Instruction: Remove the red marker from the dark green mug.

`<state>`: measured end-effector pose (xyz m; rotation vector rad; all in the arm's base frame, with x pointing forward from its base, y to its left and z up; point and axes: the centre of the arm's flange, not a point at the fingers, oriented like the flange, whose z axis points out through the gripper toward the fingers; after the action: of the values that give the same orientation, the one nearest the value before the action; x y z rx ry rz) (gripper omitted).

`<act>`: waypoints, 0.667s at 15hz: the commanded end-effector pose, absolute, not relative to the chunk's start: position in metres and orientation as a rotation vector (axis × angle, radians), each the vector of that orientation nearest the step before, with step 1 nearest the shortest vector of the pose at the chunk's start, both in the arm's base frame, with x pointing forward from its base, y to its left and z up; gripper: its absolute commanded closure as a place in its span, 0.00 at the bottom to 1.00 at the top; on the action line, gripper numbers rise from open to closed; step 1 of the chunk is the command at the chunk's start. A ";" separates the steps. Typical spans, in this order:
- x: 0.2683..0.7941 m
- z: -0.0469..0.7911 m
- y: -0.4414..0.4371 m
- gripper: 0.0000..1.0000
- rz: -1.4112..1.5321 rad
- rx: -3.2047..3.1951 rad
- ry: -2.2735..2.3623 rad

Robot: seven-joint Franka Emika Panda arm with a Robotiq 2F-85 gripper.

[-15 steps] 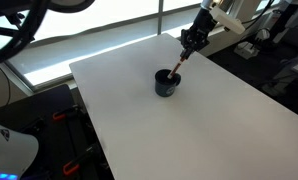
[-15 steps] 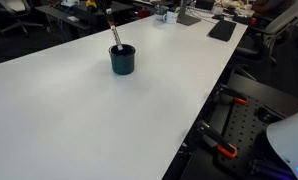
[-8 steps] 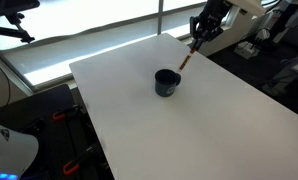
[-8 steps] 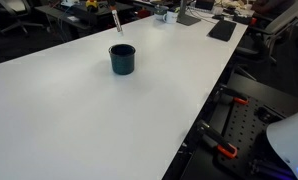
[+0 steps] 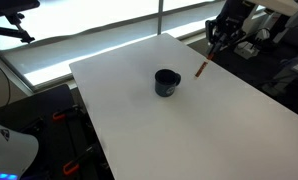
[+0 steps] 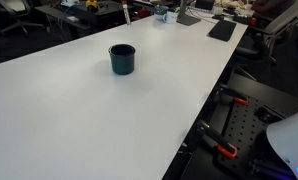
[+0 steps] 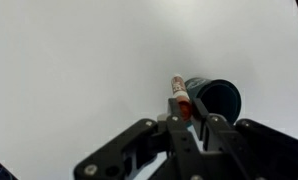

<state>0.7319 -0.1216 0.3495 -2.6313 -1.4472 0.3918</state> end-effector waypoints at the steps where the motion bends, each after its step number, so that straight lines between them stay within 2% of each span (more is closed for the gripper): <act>1: 0.690 0.335 -0.133 0.97 0.403 -2.712 -1.376; 10: 0.677 0.253 -0.124 0.97 0.447 -2.613 -1.346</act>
<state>0.7027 -0.1387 0.2638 -2.6209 -1.3711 0.4562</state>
